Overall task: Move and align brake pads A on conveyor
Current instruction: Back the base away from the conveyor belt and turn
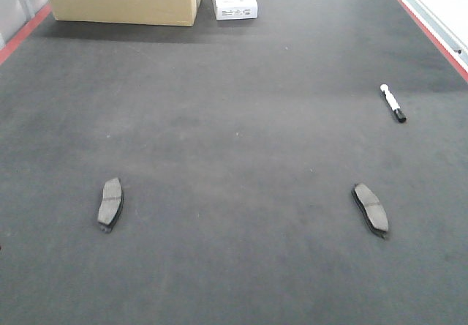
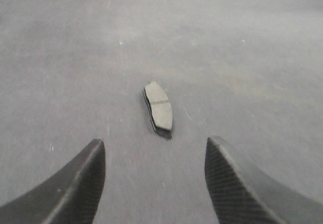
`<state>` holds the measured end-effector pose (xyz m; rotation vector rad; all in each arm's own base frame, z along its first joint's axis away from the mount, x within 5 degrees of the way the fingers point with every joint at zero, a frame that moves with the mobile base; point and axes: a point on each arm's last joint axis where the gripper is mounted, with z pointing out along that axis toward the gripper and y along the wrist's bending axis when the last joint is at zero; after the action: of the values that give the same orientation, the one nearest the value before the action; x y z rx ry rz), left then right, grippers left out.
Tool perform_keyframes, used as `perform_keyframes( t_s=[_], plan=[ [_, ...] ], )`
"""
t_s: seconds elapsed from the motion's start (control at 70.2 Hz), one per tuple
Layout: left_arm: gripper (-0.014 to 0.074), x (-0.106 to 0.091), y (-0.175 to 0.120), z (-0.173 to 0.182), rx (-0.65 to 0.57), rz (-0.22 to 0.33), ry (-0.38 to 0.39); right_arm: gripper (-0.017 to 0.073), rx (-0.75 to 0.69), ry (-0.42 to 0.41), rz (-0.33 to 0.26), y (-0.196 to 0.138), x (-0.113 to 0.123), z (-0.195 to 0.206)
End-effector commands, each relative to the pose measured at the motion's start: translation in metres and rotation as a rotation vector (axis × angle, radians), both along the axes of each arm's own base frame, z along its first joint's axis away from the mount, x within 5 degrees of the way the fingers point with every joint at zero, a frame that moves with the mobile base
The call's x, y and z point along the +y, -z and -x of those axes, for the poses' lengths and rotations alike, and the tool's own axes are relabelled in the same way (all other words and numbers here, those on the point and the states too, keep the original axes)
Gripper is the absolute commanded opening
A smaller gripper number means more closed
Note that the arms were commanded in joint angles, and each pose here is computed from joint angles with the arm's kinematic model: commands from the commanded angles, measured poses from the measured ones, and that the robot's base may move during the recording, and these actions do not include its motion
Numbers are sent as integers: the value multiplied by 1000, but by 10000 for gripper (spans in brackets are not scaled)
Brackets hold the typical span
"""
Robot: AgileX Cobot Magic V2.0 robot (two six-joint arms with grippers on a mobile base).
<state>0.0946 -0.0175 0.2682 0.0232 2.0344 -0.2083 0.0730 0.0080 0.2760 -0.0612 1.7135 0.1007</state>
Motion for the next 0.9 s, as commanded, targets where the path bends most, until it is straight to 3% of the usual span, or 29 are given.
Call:
perform_keyframes(
  t_s=[0.0, 0.883],
  plan=[
    [406, -1, -15, -3, -90, 21, 7, 536, -95, 11, -3, -16, -1, -1],
    [406, -1, -15, -3, -90, 21, 7, 536, -95, 11, -3, -16, -1, -1]
  ],
)
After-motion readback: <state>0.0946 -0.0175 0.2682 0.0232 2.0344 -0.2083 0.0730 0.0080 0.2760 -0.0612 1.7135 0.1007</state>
